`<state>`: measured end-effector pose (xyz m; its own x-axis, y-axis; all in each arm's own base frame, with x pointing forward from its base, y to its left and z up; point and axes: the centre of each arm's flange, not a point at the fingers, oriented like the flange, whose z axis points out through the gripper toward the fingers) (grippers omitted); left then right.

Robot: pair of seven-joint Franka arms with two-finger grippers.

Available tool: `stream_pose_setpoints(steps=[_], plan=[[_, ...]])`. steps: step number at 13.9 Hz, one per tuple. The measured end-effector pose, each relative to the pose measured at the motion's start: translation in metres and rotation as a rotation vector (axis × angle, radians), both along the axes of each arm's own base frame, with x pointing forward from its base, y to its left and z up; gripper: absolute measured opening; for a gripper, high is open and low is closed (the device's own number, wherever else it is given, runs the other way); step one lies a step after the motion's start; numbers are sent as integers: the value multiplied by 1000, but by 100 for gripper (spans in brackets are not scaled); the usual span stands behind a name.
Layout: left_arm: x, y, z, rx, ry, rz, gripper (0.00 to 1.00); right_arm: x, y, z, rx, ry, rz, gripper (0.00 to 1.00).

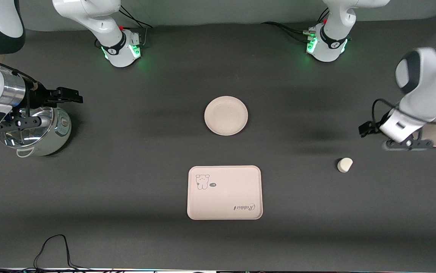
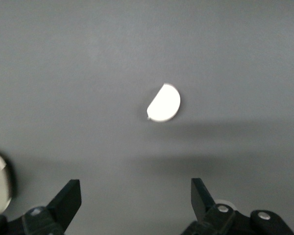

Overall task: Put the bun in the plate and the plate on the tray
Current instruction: 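Lower the left gripper onto the white bun and close it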

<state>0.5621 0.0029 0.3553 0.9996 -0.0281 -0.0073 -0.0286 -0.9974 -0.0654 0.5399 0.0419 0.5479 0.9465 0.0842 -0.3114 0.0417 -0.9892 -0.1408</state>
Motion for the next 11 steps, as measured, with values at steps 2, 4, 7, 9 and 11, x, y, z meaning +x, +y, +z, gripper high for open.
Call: stream_pose_setpoints(steps=[2, 4, 7, 9, 11], plan=[[13, -5, -44, 7, -19, -15, 100, -1, 0, -5, -1, 11, 0, 100], [19, -11, -83, 10, -32, -32, 100, -1, 0, -7, -1, 12, -1, 100], [21, -23, -134, 7, -35, -54, 98, 0, -2, -11, -12, 4, -2, 100], [20, -30, -160, -6, -31, -54, 97, 1, -2, -13, -55, -5, 13, 100], [18, -36, -174, -16, -29, -55, 96, 2, 3, -10, -111, -28, 42, 100]])
